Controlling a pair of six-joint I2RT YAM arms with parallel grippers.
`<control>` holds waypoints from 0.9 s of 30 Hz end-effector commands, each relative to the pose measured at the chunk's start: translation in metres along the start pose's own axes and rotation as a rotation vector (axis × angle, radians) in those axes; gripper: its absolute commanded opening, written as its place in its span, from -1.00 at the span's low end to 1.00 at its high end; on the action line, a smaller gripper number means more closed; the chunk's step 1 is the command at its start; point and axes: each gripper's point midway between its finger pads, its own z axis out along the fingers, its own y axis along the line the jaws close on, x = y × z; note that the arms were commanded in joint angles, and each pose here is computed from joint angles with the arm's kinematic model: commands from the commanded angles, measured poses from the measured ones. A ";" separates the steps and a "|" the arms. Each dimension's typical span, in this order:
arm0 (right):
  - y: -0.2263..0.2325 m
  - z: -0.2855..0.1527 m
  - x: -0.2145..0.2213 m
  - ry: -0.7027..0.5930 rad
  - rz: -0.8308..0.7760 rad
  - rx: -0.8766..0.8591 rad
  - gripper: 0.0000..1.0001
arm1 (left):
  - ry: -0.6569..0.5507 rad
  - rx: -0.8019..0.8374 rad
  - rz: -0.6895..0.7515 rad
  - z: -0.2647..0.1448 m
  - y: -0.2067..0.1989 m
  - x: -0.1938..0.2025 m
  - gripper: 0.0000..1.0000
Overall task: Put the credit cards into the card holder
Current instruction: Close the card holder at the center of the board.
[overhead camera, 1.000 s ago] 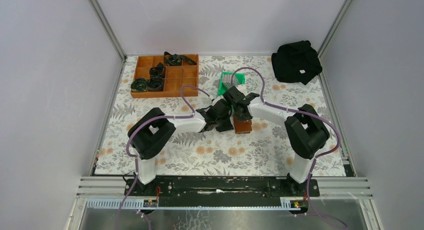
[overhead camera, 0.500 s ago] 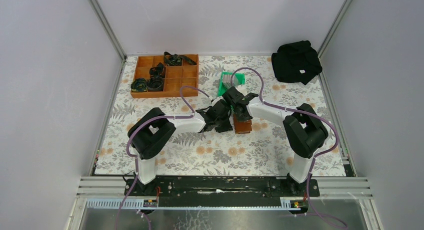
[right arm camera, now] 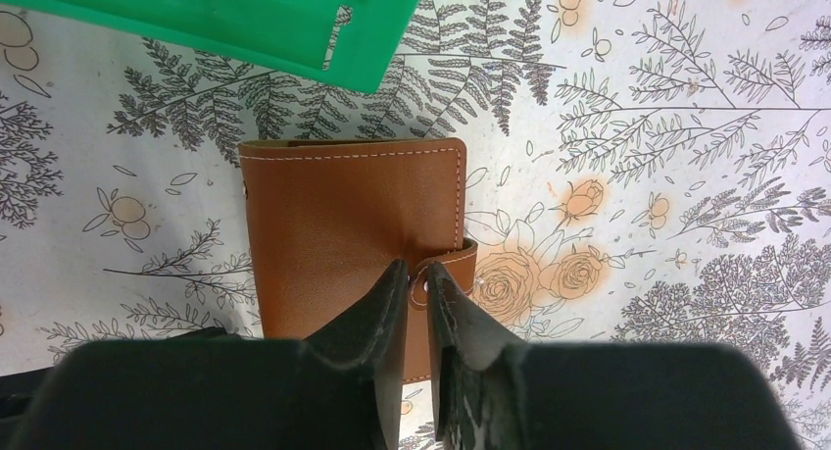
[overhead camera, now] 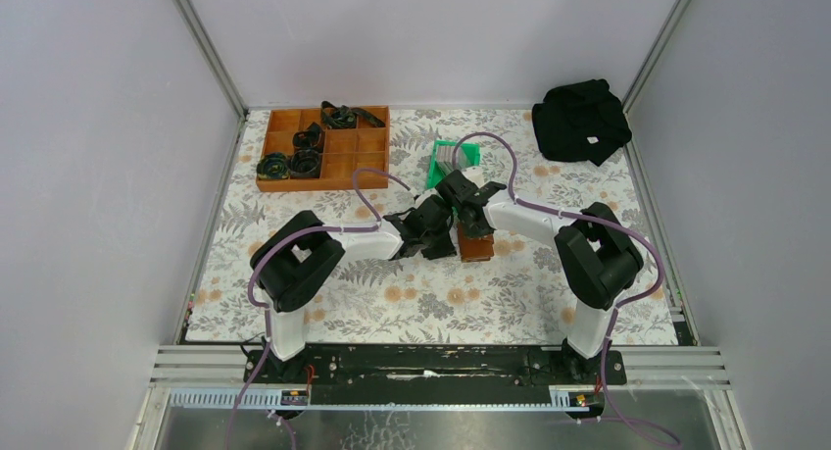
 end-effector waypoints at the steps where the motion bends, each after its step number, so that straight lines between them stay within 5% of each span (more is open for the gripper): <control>1: -0.003 -0.005 0.006 0.000 -0.017 0.041 -0.64 | -0.028 0.052 0.006 -0.003 -0.011 -0.009 -0.72; 6: -0.004 -0.006 0.006 0.000 -0.017 0.053 -0.65 | -0.028 0.055 0.012 -0.004 -0.012 -0.009 -0.72; 13: -0.003 -0.010 0.008 0.002 -0.025 0.054 -0.42 | -0.027 0.055 0.016 -0.004 -0.010 -0.009 -0.72; 27: -0.004 -0.004 0.017 0.025 -0.035 0.081 -0.46 | -0.024 0.054 0.014 -0.005 -0.007 -0.008 -0.72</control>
